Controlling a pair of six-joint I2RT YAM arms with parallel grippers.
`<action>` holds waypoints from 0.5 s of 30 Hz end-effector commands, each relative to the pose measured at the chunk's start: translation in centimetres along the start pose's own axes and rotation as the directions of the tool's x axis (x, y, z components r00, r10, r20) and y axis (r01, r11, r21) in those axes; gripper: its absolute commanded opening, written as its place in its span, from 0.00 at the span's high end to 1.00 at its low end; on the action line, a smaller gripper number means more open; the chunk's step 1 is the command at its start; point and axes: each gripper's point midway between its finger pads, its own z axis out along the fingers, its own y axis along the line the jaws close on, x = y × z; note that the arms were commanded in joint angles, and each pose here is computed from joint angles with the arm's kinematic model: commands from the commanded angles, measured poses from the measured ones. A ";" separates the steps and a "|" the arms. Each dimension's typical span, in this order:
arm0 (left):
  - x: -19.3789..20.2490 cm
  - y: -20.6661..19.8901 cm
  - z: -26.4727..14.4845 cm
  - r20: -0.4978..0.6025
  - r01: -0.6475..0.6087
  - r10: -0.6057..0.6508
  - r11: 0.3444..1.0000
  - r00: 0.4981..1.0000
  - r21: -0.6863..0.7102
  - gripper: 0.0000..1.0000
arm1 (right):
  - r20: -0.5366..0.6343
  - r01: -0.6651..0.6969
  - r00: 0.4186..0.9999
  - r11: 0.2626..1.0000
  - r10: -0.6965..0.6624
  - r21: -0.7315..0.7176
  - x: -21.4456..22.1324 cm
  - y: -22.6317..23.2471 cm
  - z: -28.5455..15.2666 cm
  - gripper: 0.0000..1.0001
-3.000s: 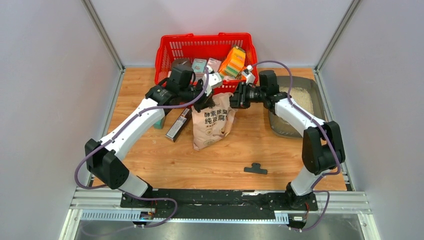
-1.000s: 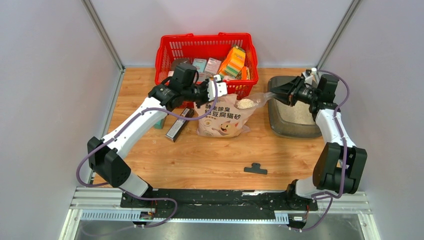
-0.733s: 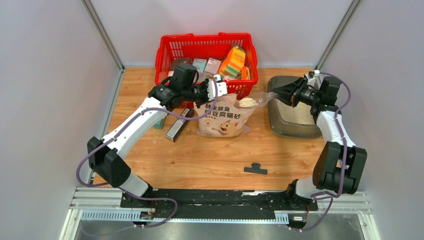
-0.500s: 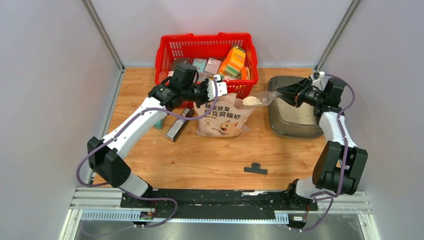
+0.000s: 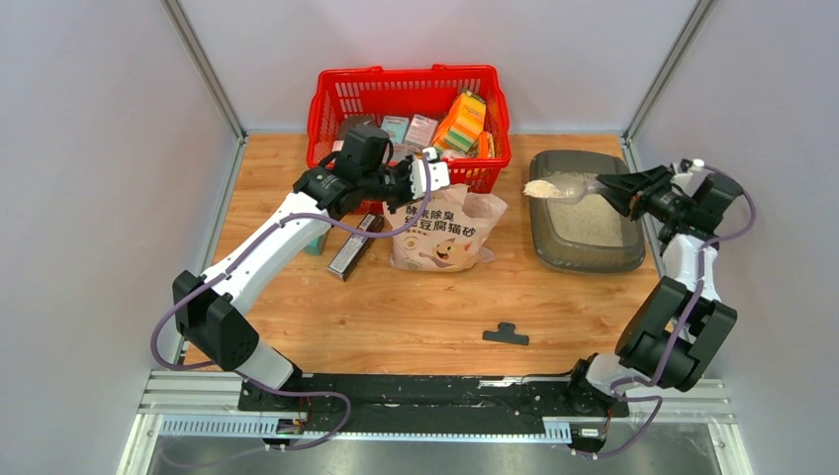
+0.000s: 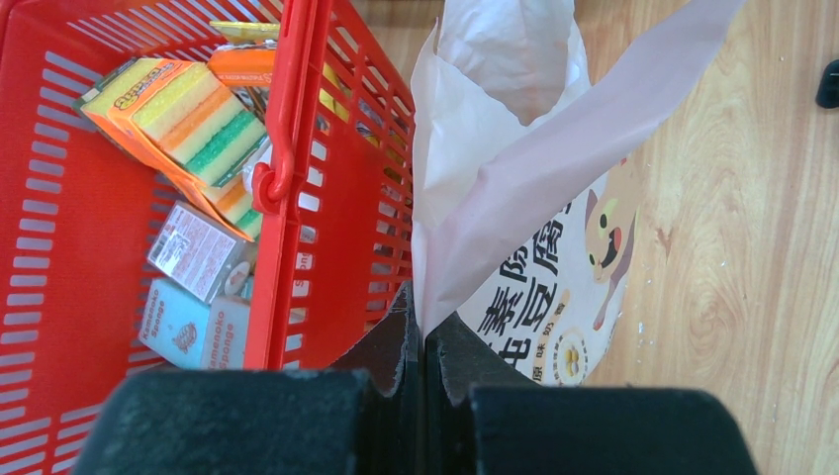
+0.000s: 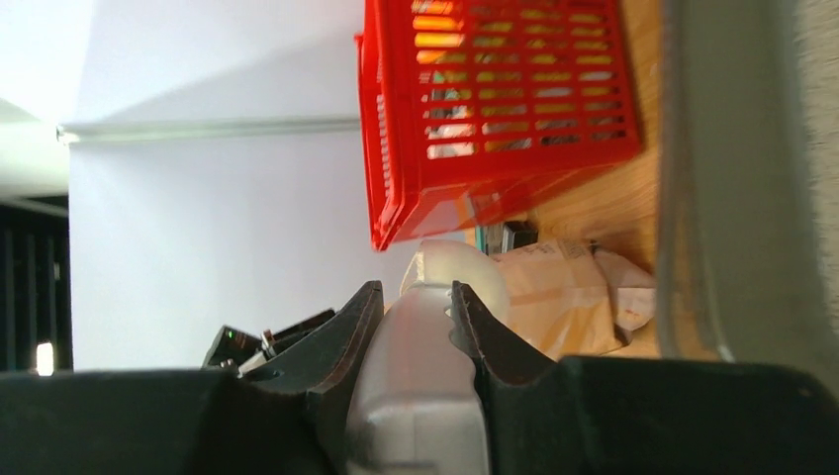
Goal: Fill the litter box with clean litter
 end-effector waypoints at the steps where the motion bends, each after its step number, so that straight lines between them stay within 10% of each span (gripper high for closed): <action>1: -6.0 3.1 -2.7 0.161 -0.111 0.130 0.987 0.978 -0.118 1.00 | 0.112 0.029 0.993 1.000 -0.028 -0.011 -2.6 -0.2 -3.0 1.00; 15: -5.2 2.0 -3.0 0.149 -0.082 0.096 0.992 0.984 -0.097 1.00 | 0.449 0.115 0.837 0.903 -0.313 0.415 -9.3 -6.8 -9.1 1.00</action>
